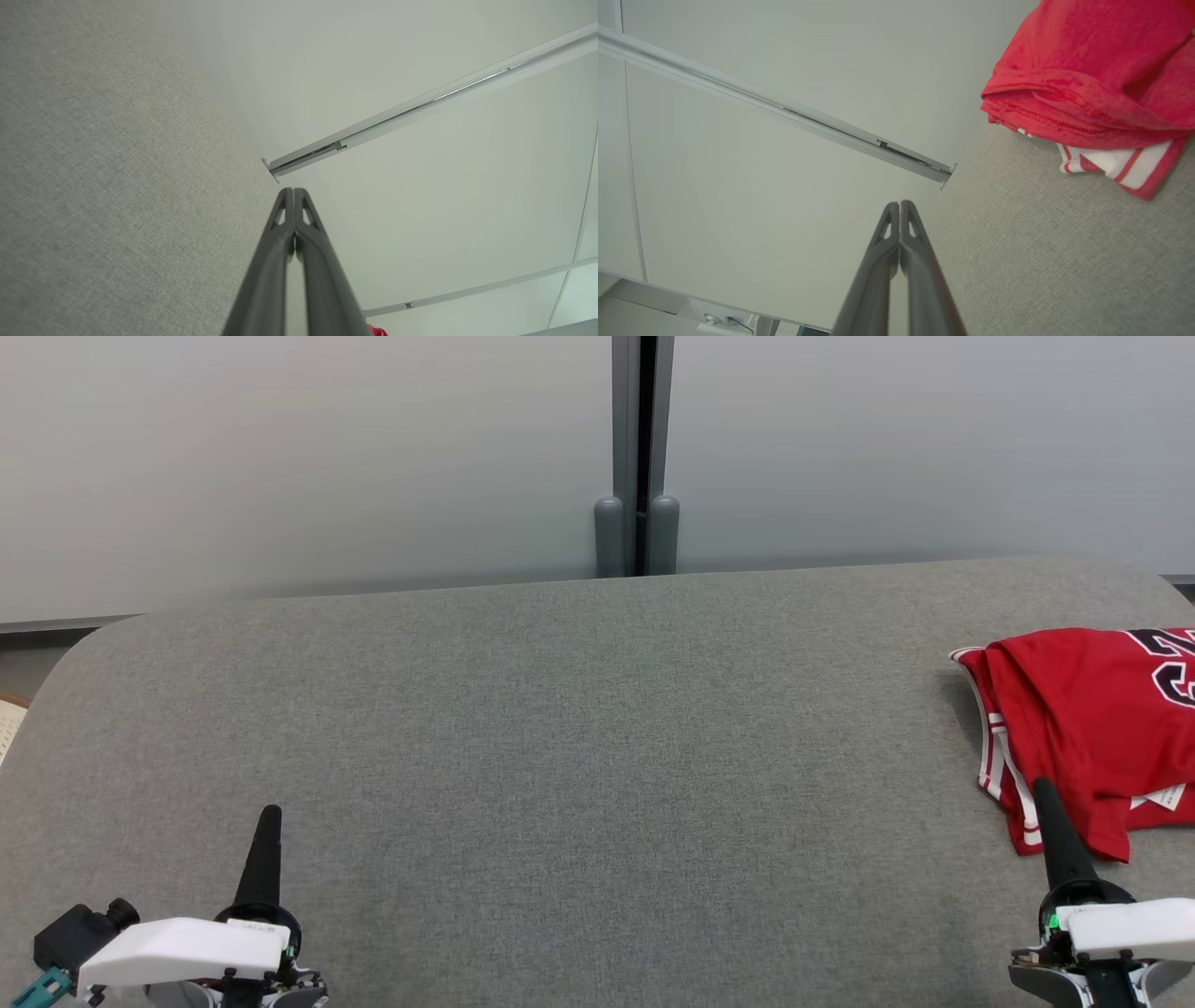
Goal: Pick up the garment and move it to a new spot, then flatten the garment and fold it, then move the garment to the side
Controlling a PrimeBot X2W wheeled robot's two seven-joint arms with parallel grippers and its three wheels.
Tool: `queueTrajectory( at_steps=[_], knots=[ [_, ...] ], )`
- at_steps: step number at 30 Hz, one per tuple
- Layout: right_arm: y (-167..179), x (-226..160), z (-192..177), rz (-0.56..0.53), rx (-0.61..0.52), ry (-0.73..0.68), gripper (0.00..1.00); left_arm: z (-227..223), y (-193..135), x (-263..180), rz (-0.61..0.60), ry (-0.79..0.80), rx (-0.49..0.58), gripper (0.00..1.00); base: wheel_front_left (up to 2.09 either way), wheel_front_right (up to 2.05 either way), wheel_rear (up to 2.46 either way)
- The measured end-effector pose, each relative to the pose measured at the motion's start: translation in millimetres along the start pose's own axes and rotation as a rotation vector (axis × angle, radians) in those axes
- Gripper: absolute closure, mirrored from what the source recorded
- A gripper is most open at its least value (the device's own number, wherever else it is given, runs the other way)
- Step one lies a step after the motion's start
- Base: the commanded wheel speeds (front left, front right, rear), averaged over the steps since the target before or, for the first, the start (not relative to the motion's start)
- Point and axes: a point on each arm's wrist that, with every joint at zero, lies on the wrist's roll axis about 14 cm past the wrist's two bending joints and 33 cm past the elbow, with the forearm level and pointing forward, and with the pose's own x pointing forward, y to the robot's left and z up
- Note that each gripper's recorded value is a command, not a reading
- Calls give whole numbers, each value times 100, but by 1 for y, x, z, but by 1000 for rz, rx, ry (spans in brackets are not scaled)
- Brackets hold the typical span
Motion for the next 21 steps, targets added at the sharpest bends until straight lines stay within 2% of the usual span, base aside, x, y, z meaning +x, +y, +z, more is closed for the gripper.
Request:
queueTrajectory(
  at_steps=[21],
  knots=[
    [-1,8,5,0,197,-24,100,6,-11,8,-47,-3,-201,100,0,0,0]
  ],
)
